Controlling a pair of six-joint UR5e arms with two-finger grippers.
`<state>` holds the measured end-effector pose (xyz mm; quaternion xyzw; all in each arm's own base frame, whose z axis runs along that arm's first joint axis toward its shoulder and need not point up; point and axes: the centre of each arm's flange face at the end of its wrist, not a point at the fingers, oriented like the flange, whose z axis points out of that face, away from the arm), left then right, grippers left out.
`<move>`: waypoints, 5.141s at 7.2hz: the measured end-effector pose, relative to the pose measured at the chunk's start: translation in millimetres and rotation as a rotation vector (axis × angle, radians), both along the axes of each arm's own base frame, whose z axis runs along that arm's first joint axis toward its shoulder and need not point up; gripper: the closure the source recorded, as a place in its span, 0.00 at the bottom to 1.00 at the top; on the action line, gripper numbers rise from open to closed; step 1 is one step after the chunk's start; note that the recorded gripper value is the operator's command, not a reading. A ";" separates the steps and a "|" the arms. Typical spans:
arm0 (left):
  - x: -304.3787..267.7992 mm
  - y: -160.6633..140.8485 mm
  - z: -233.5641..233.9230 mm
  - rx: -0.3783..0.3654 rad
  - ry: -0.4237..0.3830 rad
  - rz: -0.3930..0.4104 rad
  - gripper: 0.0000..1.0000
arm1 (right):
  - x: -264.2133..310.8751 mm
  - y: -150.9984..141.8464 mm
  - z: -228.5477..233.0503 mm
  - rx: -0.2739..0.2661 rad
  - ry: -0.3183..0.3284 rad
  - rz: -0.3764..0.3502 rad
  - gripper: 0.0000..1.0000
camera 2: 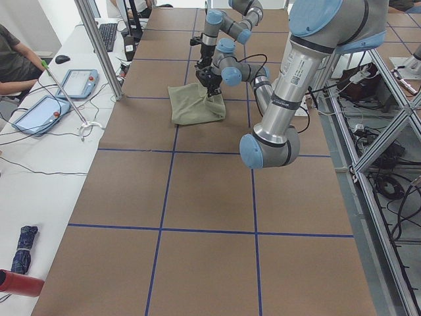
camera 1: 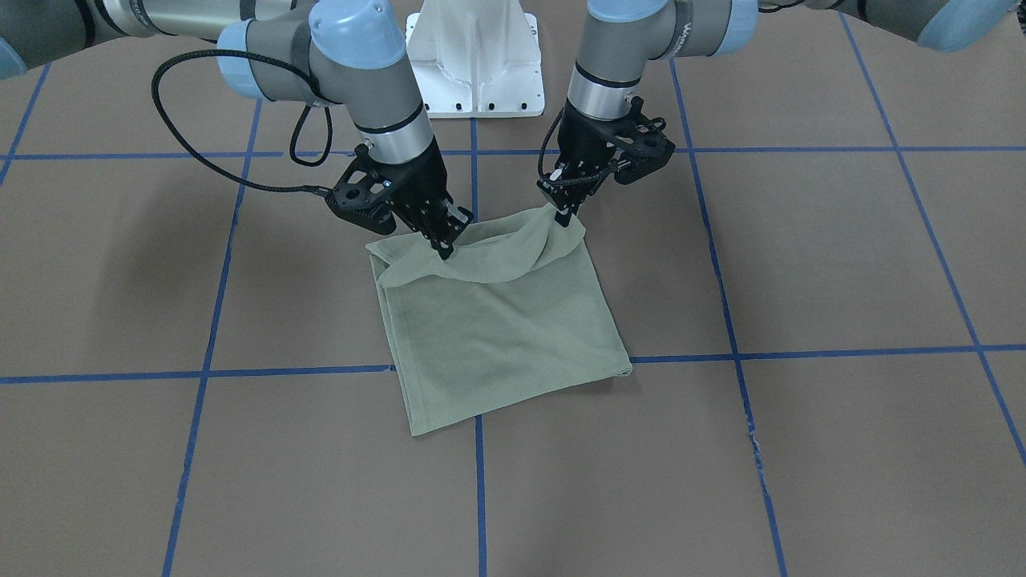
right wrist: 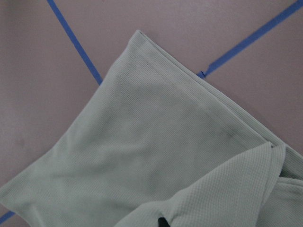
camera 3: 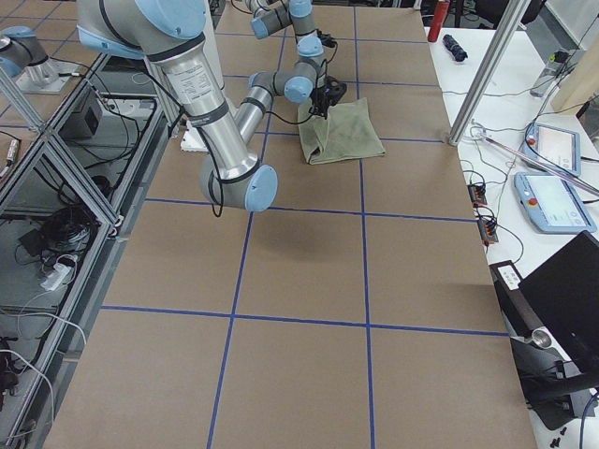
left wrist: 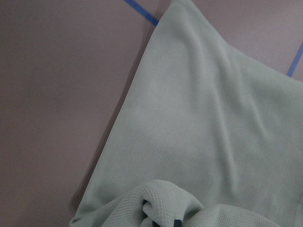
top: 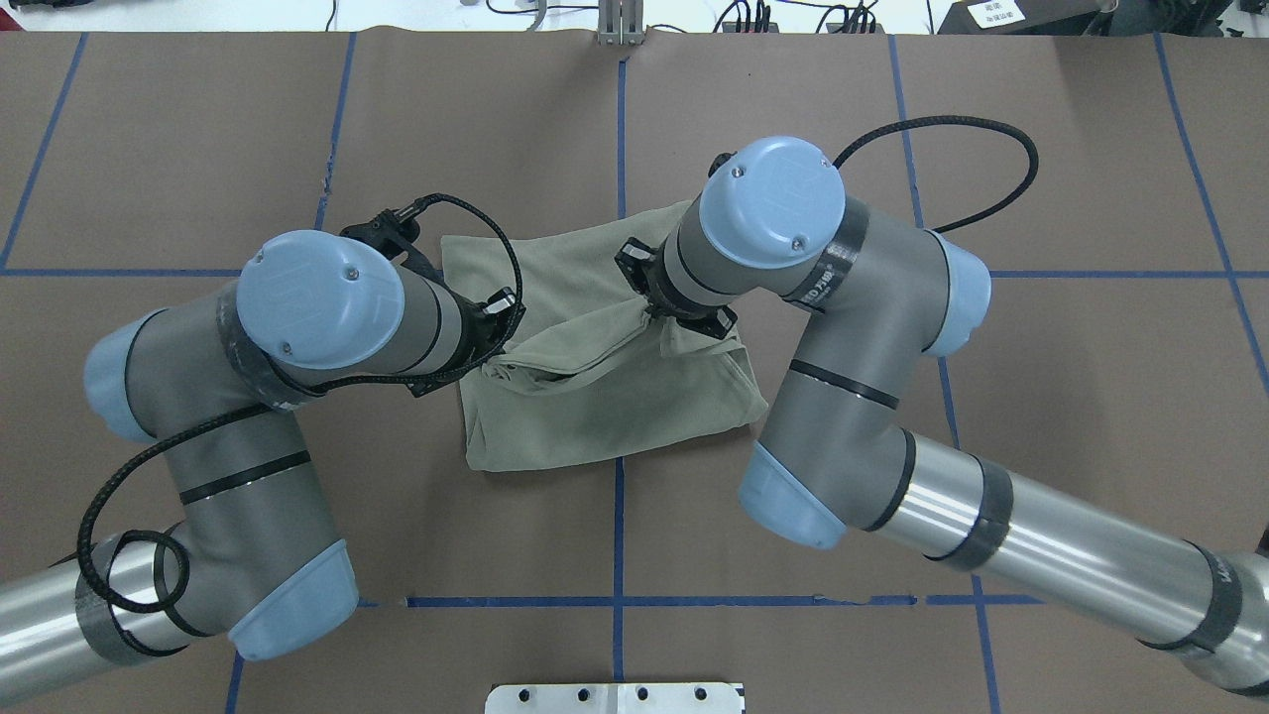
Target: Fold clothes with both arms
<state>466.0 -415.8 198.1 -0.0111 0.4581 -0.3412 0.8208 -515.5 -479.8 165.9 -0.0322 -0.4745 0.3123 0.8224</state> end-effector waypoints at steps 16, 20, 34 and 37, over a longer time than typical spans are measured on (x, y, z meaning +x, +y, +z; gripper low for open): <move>-135.0 -200.2 117.6 0.250 -0.273 0.114 0.00 | -132.0 -46.0 -3.0 0.351 0.233 -0.407 0.00; -137.4 -196.6 111.0 0.254 -0.256 0.113 0.00 | -136.7 -75.9 29.2 0.380 0.319 -0.455 0.00; -308.0 -191.2 185.6 0.581 -0.367 0.465 0.00 | 290.1 -207.3 240.4 0.527 0.390 -0.608 0.00; -454.1 -165.4 270.7 0.733 -0.432 0.623 0.00 | 469.1 -153.3 396.2 0.548 0.368 -0.703 0.00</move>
